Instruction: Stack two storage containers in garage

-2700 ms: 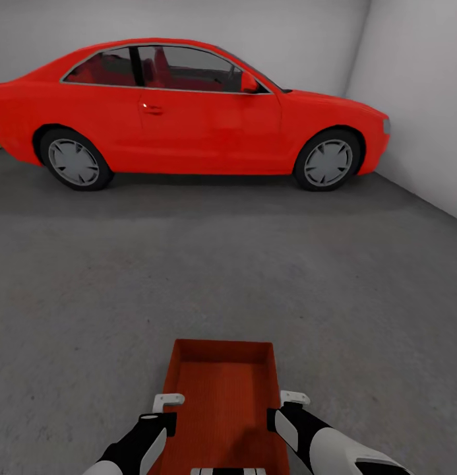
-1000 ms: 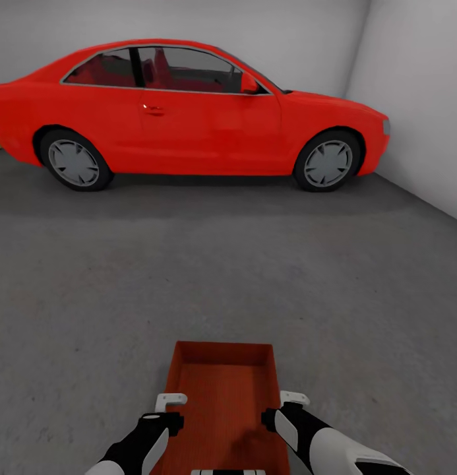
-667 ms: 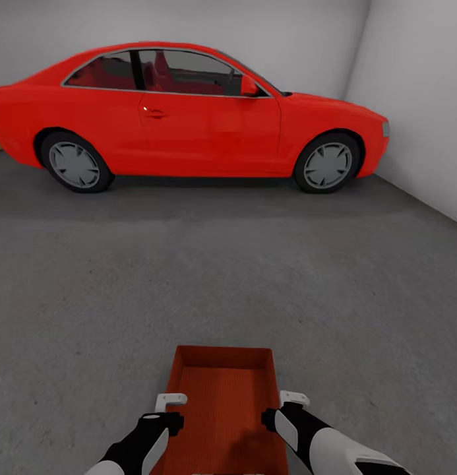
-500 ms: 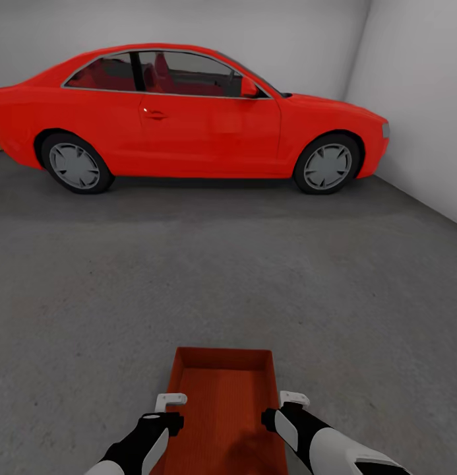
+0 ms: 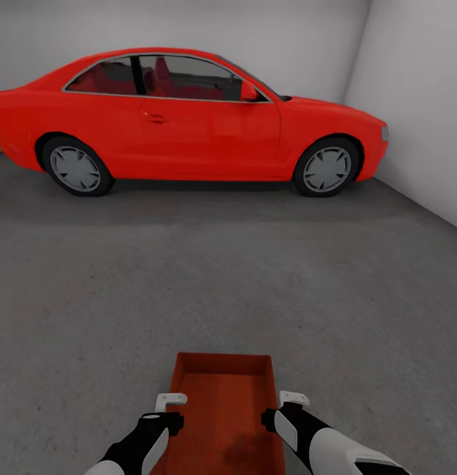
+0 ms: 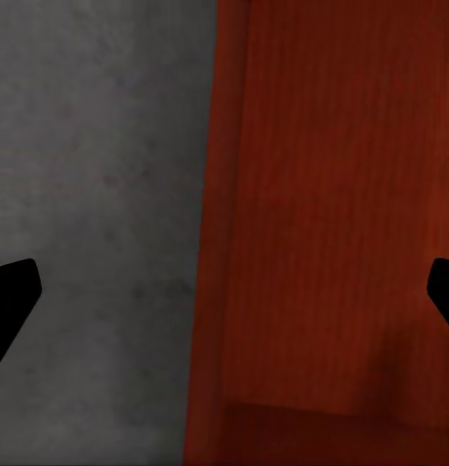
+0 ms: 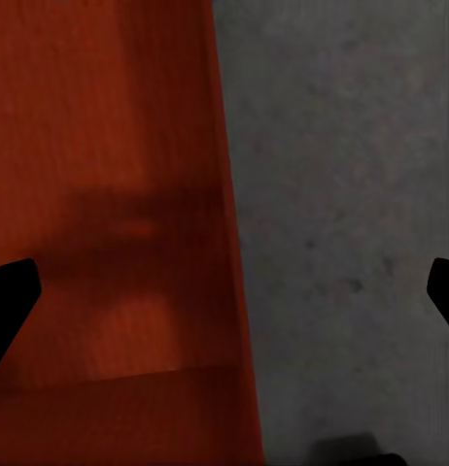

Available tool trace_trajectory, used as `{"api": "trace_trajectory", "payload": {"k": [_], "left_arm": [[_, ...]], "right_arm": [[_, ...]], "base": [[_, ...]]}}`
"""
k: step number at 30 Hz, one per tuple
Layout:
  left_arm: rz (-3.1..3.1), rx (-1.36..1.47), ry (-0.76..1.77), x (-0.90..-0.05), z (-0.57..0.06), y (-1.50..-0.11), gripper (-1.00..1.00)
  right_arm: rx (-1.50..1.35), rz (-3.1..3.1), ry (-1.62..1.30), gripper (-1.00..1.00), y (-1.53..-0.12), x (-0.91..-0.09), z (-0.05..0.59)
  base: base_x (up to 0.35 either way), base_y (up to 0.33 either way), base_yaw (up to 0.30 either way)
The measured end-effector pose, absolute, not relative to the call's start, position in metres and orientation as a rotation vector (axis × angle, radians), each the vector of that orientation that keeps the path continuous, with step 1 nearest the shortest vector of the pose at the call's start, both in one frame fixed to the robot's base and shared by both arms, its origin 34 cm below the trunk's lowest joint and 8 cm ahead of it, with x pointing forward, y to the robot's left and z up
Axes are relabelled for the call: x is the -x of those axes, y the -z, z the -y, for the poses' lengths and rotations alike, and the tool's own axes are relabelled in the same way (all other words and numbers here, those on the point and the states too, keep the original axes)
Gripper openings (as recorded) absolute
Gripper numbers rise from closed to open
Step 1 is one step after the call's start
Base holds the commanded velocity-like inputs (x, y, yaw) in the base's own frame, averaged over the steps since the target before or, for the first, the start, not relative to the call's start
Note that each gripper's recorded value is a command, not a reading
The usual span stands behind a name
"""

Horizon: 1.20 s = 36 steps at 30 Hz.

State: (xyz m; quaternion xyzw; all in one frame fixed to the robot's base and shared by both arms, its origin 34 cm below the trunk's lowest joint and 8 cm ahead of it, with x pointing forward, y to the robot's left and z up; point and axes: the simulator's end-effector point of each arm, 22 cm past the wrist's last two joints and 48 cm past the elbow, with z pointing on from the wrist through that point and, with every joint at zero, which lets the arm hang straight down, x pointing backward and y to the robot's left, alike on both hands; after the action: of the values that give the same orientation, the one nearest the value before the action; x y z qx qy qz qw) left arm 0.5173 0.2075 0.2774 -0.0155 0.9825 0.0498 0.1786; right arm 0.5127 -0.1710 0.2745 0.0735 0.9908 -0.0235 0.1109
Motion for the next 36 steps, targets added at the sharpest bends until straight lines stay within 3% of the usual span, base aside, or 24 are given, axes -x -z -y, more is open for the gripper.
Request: {"api": "trace_trajectory", "payload": {"k": [19, 27, 36], "left_arm": [[-2.779, 0.043, -0.144, -0.526, -0.208, -0.318, 1.0], [-2.769, 0.047, -0.156, -0.534, -0.215, -0.338, 1.0], [-2.747, 0.052, -0.156, -0.546, -0.217, -0.361, 1.0]], "right_arm": [[-0.199, -2.907, 0.07, 1.0, -0.316, -0.523, 0.17], [-0.014, -2.814, 0.122, 1.0, -0.34, -0.548, 0.172], [-0.003, -2.736, 0.131, 1.0, -0.364, -0.567, 0.176]], "base": [[0.0, 0.0, 0.0], [0.0, 0.0, 0.0], [0.0, 0.0, 0.0]]}}
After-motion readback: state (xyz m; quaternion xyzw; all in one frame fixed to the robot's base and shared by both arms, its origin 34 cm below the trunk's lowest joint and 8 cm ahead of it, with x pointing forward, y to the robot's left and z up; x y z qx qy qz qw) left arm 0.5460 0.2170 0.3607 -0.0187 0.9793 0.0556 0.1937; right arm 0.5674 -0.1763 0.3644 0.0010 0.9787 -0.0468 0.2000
